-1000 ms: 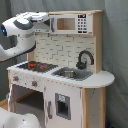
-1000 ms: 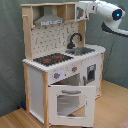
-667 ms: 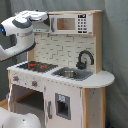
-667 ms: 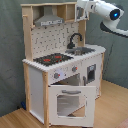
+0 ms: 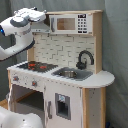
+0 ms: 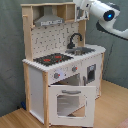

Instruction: Play with the kitchen

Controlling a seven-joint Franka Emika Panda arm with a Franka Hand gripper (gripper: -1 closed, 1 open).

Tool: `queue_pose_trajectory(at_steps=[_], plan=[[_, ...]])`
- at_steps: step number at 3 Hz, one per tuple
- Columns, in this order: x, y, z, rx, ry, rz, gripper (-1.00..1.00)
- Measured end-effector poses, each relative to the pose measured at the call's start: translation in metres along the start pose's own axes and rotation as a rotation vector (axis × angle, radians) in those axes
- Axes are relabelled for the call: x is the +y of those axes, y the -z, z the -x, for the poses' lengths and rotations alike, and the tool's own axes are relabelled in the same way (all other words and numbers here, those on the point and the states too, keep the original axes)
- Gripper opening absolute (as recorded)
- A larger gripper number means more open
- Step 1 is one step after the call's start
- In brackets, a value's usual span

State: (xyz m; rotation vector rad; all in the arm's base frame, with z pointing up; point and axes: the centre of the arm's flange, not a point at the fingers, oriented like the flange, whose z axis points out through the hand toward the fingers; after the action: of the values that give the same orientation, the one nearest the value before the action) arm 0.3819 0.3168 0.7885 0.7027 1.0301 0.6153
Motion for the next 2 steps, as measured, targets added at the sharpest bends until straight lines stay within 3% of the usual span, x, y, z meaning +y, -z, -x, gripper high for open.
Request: queue_pose_trajectory(at_steps=[2], plan=[[0.002, -0.008, -0.030, -0.061, -0.115, 0.001, 1.00]])
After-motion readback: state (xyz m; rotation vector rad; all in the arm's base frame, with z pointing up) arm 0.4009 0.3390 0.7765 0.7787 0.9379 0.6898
